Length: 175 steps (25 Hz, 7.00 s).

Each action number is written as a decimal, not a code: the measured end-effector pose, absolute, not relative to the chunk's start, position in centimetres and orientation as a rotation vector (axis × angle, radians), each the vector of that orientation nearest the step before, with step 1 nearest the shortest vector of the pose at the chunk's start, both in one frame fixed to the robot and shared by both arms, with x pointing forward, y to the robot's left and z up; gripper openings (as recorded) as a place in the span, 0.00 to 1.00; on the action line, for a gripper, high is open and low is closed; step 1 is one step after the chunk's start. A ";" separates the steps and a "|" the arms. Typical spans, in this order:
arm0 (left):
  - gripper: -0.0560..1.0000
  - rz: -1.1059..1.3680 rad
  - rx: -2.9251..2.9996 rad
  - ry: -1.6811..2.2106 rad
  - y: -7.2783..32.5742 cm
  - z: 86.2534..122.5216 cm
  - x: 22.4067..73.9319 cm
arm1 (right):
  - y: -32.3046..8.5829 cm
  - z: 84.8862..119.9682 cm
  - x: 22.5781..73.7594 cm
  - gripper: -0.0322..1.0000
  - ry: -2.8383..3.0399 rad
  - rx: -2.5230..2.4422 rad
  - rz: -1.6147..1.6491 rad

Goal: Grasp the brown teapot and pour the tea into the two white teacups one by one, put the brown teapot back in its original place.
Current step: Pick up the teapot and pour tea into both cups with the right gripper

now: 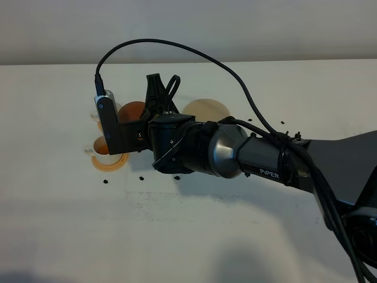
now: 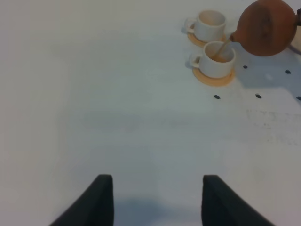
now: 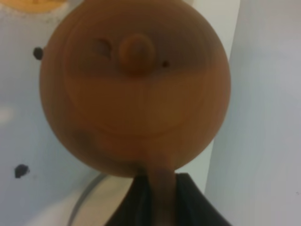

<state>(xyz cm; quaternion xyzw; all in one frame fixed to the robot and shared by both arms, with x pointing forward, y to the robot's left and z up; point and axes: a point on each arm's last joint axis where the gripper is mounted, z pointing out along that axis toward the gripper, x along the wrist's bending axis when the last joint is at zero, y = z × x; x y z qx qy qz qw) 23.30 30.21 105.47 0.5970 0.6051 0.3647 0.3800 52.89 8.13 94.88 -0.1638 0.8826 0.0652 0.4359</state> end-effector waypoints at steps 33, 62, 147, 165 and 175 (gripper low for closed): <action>0.48 0.931 1.524 1.545 30.2 105.5 23.3 | 8.4 95.2 52.9 0.11 2.114 -0.538 0.089; 0.48 0.931 1.524 1.545 30.2 105.5 23.3 | 8.5 95.4 52.9 0.11 2.072 -0.594 0.058; 0.48 0.931 1.524 1.545 30.2 105.5 23.3 | 5.1 97.3 52.9 0.11 2.629 0.961 0.721; 0.48 0.931 1.524 1.545 30.2 105.5 23.3 | 4.9 92.6 54.0 0.11 2.657 1.061 0.680; 0.48 0.931 1.524 1.545 30.2 105.5 23.3 | 4.5 91.4 53.5 0.11 2.671 1.086 0.683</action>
